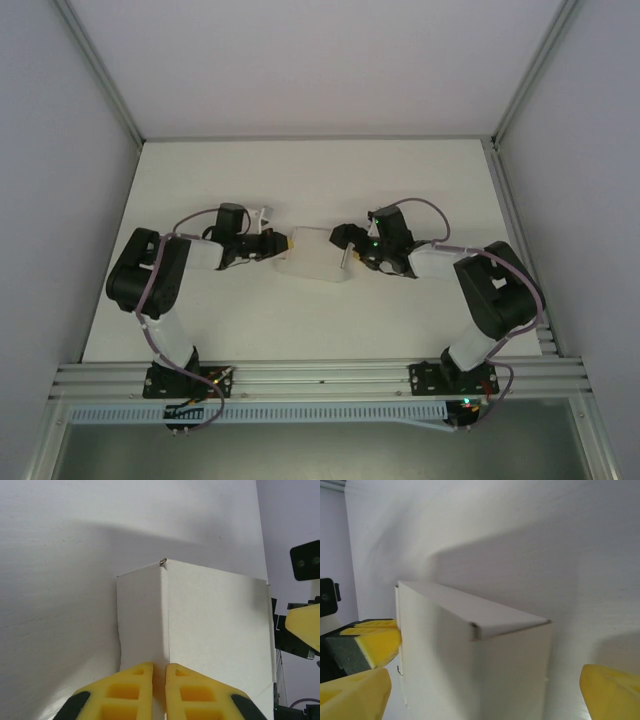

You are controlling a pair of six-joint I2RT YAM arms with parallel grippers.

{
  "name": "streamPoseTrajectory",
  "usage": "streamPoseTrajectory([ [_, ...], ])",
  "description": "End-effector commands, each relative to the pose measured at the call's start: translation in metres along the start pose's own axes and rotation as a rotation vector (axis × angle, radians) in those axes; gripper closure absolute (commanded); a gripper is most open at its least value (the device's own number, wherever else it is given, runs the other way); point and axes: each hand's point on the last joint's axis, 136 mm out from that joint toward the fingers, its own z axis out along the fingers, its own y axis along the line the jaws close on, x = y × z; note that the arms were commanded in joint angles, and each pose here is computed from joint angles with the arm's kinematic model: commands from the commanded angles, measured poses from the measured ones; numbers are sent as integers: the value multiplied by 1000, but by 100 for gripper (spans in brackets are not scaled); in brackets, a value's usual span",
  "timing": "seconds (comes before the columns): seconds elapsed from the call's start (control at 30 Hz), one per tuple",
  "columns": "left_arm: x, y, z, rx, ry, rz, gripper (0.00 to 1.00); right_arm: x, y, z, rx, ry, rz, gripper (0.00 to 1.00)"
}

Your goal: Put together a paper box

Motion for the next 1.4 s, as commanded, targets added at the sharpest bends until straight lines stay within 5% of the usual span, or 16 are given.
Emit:
streamPoseTrajectory([
  [0.0,10,15,-1,-17,14,-56,98,4,-13,-4,30,-2,31,3],
  [0.27,11,16,0,-19,17,-49,98,10,10,0,-122,27,36,9],
  [0.53,6,10,-3,-11,8,-20,92,3,51,1,-376,28,51,37],
  [0.7,-9,-6,-8,12,-27,38,83,2,44,2,-306,25,39,59],
  [0.87,-31,-29,-18,25,-80,111,55,4,40,-2,-262,22,31,65],
  [0.93,-43,-36,-25,-2,-115,148,33,4,38,-2,-238,30,38,65],
  [1.0,-55,-44,-35,-37,-160,195,0,4,37,-3,-217,37,33,65],
  [1.2,-80,-77,-79,-147,-312,397,0,-1,43,-8,-171,66,57,68],
  [1.37,-67,-107,-100,-257,-385,678,0,-5,50,-13,-106,146,98,68],
])
